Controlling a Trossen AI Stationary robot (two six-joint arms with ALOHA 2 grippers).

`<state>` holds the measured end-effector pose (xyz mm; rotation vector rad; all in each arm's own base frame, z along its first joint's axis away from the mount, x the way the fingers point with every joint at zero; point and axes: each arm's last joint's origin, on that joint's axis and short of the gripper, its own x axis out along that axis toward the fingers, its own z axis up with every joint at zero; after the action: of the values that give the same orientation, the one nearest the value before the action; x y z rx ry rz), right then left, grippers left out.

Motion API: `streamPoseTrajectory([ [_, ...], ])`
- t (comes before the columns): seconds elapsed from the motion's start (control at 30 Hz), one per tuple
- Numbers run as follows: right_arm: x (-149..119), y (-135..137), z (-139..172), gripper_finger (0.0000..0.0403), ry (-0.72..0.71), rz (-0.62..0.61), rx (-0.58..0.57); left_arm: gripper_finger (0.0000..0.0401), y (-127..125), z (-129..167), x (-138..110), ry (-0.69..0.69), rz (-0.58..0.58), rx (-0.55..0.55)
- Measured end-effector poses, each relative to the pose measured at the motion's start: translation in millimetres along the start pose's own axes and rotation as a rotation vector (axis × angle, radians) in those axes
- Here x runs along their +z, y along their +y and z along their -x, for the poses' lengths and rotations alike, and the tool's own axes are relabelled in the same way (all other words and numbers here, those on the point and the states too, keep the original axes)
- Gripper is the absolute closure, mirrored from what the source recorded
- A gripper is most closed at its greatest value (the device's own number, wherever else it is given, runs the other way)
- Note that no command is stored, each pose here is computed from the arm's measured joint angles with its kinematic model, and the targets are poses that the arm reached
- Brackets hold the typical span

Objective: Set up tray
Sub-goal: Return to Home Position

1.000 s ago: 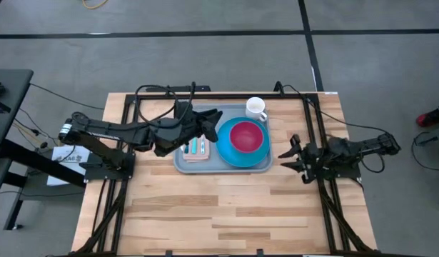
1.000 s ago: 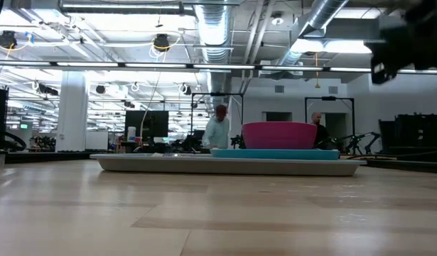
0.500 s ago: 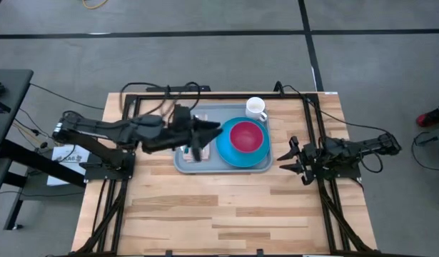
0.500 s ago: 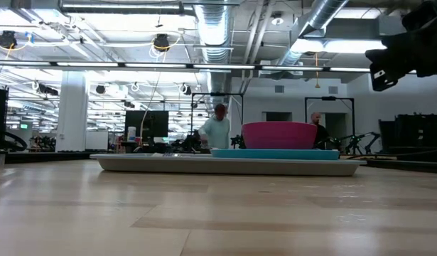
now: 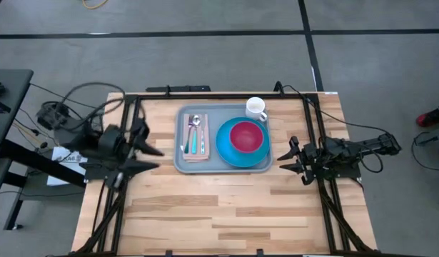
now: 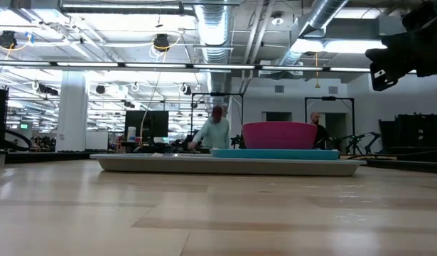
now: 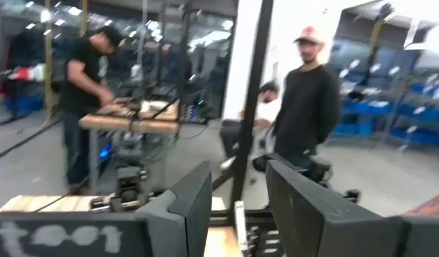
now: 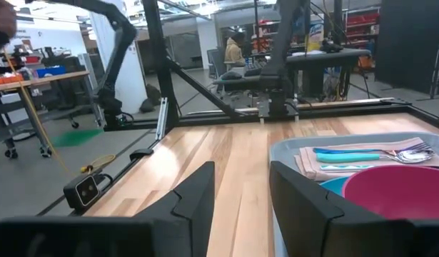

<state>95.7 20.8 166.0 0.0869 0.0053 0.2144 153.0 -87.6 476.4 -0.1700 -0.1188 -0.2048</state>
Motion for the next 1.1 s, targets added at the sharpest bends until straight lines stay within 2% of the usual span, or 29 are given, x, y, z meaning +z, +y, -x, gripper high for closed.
streamPoseTrajectory([
  [0.1, 0.0, 0.0, 0.0, 0.0276, 0.0, 0.0, 0.0, 0.0279, 2.9, 22.1, -31.2, -0.078, 0.018, -0.052],
  [0.27, 0.0, 0.0, 0.0, 0.0276, 0.0, 0.0, 0.0, 0.0279, 24.0, 65.8, -82.8, -0.266, 0.061, -0.143],
  [0.4, 0.0, 0.0, 0.0, 0.0276, 0.0, 0.0, -0.001, 0.0279, 43.6, 100.5, -122.9, -0.308, 0.105, -0.188],
  [0.6, 0.0, 0.0, 0.0, 0.0276, 0.0, 0.0, -0.001, 0.0279, 65.6, 143.5, -159.9, -0.362, 0.256, -0.295],
  [0.67, 0.0, 0.0, 0.0, 0.0276, 0.0, 0.0, -0.001, 0.0279, 64.9, 140.7, -165.2, -0.326, 0.247, -0.289],
  [0.73, -0.3, -0.1, -0.2, 0.0276, 0.003, -0.001, -0.002, 0.0279, 62.2, 138.7, -171.9, -0.265, 0.193, -0.352],
  [0.77, -0.7, -0.1, -0.5, 0.0276, 0.009, -0.001, -0.003, 0.0279, 61.8, 137.7, -173.3, -0.253, 0.174, -0.346],
  [0.83, -0.1, -0.1, -0.4, 0.0276, 0.006, -0.001, -0.002, 0.0279, 63.8, 134.9, -178.6, -0.245, 0.147, -0.256],
  [0.97, -0.5, -0.1, -0.7, 0.0276, 0.013, -0.001, -0.002, 0.0279, 67.2, 135.5, -180.3, -0.247, 0.076, -0.186],
  [1.1, -0.5, -0.1, -0.7, 0.0276, 0.015, -0.001, -0.002, 0.0279, 70.0, 131.4, -193.4, -0.129, 0.015, -0.13],
])
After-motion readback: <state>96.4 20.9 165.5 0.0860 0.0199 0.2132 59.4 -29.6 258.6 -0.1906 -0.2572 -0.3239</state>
